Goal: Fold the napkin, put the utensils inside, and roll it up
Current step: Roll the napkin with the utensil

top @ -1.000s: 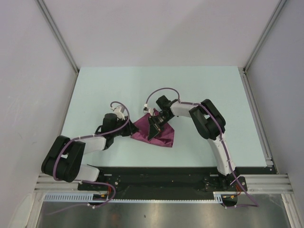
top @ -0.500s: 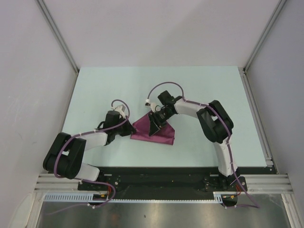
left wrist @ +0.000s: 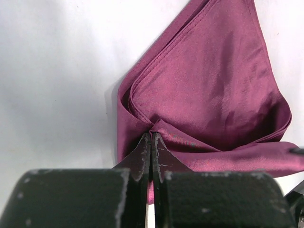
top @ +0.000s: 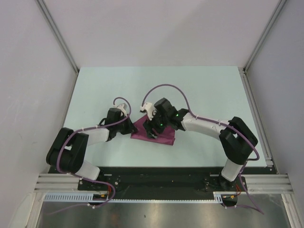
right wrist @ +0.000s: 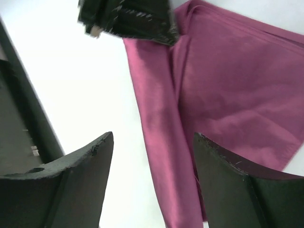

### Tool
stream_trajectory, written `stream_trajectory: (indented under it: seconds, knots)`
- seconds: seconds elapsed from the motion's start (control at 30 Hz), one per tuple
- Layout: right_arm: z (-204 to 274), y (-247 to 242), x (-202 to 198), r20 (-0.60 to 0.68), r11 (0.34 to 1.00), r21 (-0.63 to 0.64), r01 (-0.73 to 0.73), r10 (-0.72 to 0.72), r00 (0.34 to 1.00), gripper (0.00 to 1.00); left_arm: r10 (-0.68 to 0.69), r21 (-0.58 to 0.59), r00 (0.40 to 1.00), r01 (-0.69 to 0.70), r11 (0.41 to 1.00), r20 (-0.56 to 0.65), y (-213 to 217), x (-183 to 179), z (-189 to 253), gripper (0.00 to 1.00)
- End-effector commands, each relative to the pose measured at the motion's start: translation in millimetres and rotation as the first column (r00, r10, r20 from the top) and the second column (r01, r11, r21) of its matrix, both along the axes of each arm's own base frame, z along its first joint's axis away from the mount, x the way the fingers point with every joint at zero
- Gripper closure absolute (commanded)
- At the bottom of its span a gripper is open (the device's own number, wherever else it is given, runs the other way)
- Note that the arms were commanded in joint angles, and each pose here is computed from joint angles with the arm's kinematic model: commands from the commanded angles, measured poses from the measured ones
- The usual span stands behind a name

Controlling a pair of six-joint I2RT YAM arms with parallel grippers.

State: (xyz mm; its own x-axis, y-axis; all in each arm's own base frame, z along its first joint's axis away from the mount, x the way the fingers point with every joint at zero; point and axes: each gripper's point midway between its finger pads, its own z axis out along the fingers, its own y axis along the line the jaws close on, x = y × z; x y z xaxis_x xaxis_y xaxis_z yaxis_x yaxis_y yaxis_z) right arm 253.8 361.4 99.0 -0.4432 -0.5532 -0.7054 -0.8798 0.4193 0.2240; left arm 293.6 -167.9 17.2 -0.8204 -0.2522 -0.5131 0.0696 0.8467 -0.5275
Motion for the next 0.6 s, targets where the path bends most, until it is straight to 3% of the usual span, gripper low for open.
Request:
stream_trajectory:
  seconds: [0.0, 0.23, 0.57]
  knots:
    - [-9, 0, 15, 0.243, 0.995, -0.093, 0.042, -0.019, 0.970, 0.27, -0.006, 0.029, 0.999, 0.007, 1.000, -0.053, 3, -5, -11, 1.00]
    - [-22, 11, 7, 0.399, 0.987, -0.157, 0.034, 0.032, 0.916, 0.28, -0.006, 0.032, 0.998, 0.008, 0.999, -0.061, 3, -4, -12, 1.00]
    - [-56, 14, -3, 0.346, 0.973, -0.232, -0.019, 0.101, 0.933, 0.31, -0.008, 0.034, 0.998, 0.010, 0.999, -0.060, 3, -2, -10, 1.00]
